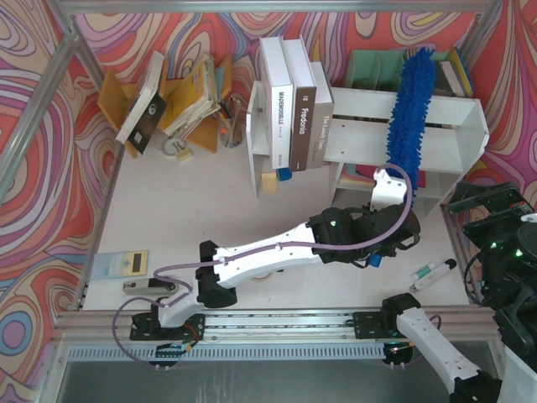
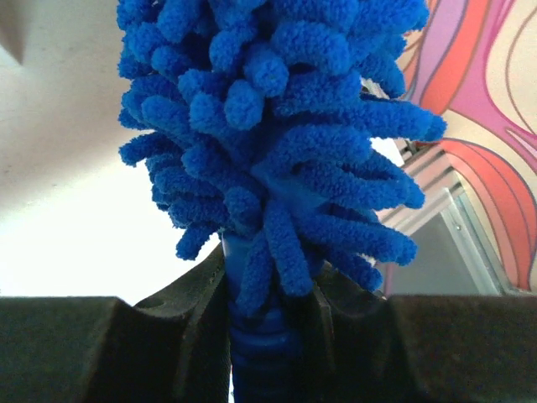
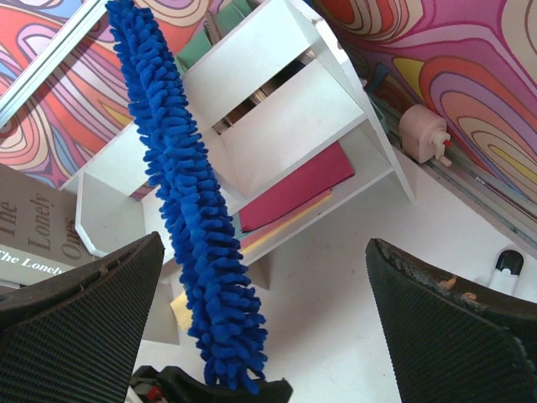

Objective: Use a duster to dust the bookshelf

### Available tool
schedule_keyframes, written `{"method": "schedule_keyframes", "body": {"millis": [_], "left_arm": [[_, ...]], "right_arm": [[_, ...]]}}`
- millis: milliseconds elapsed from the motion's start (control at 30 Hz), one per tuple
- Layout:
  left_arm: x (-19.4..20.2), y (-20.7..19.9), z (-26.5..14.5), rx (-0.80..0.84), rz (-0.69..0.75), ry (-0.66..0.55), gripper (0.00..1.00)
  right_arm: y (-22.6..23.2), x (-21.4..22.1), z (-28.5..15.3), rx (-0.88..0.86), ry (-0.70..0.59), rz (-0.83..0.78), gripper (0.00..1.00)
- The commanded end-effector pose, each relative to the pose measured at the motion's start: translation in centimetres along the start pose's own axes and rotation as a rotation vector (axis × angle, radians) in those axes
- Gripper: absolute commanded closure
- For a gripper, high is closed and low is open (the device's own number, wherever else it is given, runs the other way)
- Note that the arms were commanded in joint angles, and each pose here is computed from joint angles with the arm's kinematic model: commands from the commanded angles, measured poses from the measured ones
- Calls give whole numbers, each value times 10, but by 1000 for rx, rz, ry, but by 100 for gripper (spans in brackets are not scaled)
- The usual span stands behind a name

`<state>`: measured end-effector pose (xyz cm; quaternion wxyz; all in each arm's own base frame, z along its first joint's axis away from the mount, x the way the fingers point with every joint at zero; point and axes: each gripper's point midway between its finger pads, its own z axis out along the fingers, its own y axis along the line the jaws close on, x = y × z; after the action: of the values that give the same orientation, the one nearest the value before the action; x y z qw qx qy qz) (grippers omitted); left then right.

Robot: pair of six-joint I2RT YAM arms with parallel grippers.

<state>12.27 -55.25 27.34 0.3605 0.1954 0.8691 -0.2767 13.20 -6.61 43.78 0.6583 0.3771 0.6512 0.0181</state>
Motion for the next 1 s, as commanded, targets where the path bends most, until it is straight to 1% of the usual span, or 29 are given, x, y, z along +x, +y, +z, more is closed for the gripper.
{"method": "schedule_keyframes", "body": {"millis": [0, 200, 333, 467, 600, 800, 900, 967], "left_arm": [[12, -61, -8, 237, 89, 12, 100], [10, -76, -19, 276, 131, -31, 100], [8, -75, -18, 268, 126, -44, 100], [13, -72, -14, 254, 119, -31, 100], [5, -50, -16, 160, 114, -65, 100], [-22, -6, -38, 5, 110, -183, 100], [-36, 10, -56, -32, 95, -243, 100], [-41, 15, -64, -20, 85, -266, 100]], "right_arm": [[-4, -3, -1, 13, -18, 14, 7], [-6, -2, -2, 11, -19, 17, 7], [-6, -3, -3, 11, -24, 19, 7], [-6, -4, -3, 10, -26, 21, 7], [-8, -4, -5, 11, -26, 18, 7], [-7, 0, -2, 7, -16, 13, 7], [-5, 3, -1, 2, -10, 11, 7], [-4, 4, 1, 1, -4, 7, 7]]}}
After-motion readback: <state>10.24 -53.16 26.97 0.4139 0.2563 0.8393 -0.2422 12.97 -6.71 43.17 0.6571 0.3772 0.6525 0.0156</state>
